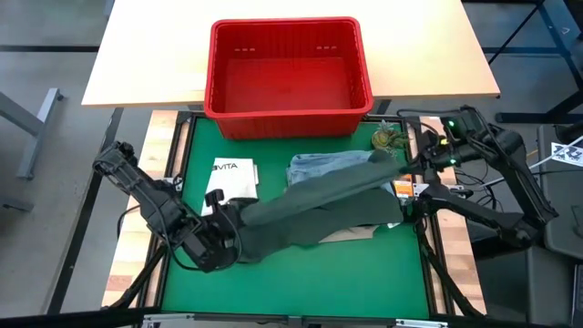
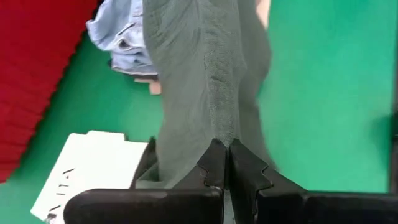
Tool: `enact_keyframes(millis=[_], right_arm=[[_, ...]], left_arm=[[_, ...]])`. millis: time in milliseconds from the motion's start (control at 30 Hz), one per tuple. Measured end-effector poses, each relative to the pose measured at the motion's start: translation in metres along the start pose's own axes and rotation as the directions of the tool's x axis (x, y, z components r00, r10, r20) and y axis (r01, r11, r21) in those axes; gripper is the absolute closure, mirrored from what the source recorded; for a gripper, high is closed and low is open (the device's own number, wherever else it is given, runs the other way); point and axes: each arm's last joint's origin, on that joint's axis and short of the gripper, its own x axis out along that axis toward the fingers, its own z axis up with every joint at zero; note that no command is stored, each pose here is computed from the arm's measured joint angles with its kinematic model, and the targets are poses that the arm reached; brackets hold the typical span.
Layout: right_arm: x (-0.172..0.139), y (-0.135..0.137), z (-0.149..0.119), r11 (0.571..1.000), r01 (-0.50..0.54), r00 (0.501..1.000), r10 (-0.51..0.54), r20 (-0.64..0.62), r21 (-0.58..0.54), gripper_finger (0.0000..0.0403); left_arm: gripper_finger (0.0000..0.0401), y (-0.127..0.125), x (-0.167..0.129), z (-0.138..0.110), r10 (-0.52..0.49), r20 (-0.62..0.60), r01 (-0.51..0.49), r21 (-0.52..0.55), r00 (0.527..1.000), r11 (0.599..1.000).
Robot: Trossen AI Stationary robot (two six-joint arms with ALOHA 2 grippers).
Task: Fold Laundry from Bin
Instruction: Fold the green shirt
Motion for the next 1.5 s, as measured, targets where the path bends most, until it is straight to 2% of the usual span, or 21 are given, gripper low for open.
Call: enact_keyframes(millis=[167,433,667,933,1133,1300,1500], right_arm=[[-0.004,0.005,-0.007,1.000,0.000,1.000,0.000,0.000,0.000,0.0402],[0.004,-0.002,-0.009,0.999,0.036,0.999,-0.036,-0.017,0.000,0.0402],[0.024,-0.015,-0.024,0.996,0.010,0.993,0.001,-0.122,0.088,0.0402],[0.042,-0.028,-0.037,0.987,0.018,0.979,0.015,-0.204,0.158,0.0399],[0.049,-0.033,-0.044,0.981,0.050,0.969,-0.002,-0.246,0.186,0.0369],[0.049,-0.035,-0.045,0.980,0.105,0.961,-0.055,-0.270,0.170,0.0334],[0.049,-0.036,-0.045,0.978,0.132,0.956,-0.082,-0.281,0.163,0.0286]], left_arm=[[0.0401,-0.007,0.000,0.001,-0.034,0.024,0.035,-0.021,0.999,0.999],[0.0394,-0.022,0.019,-0.003,0.003,-0.017,-0.003,0.019,1.000,1.000],[0.0392,-0.037,0.039,-0.010,0.026,-0.084,-0.021,0.058,0.996,0.998],[0.0391,-0.057,0.070,-0.020,0.095,-0.138,-0.079,0.115,0.986,0.990],[0.0391,-0.067,0.087,-0.029,0.127,-0.184,-0.099,0.153,0.975,0.983],[0.0388,-0.071,0.092,-0.031,0.110,-0.226,-0.077,0.150,0.968,0.986],[0.0356,-0.068,0.096,-0.026,0.107,-0.222,-0.110,-0.001,0.969,0.994]])
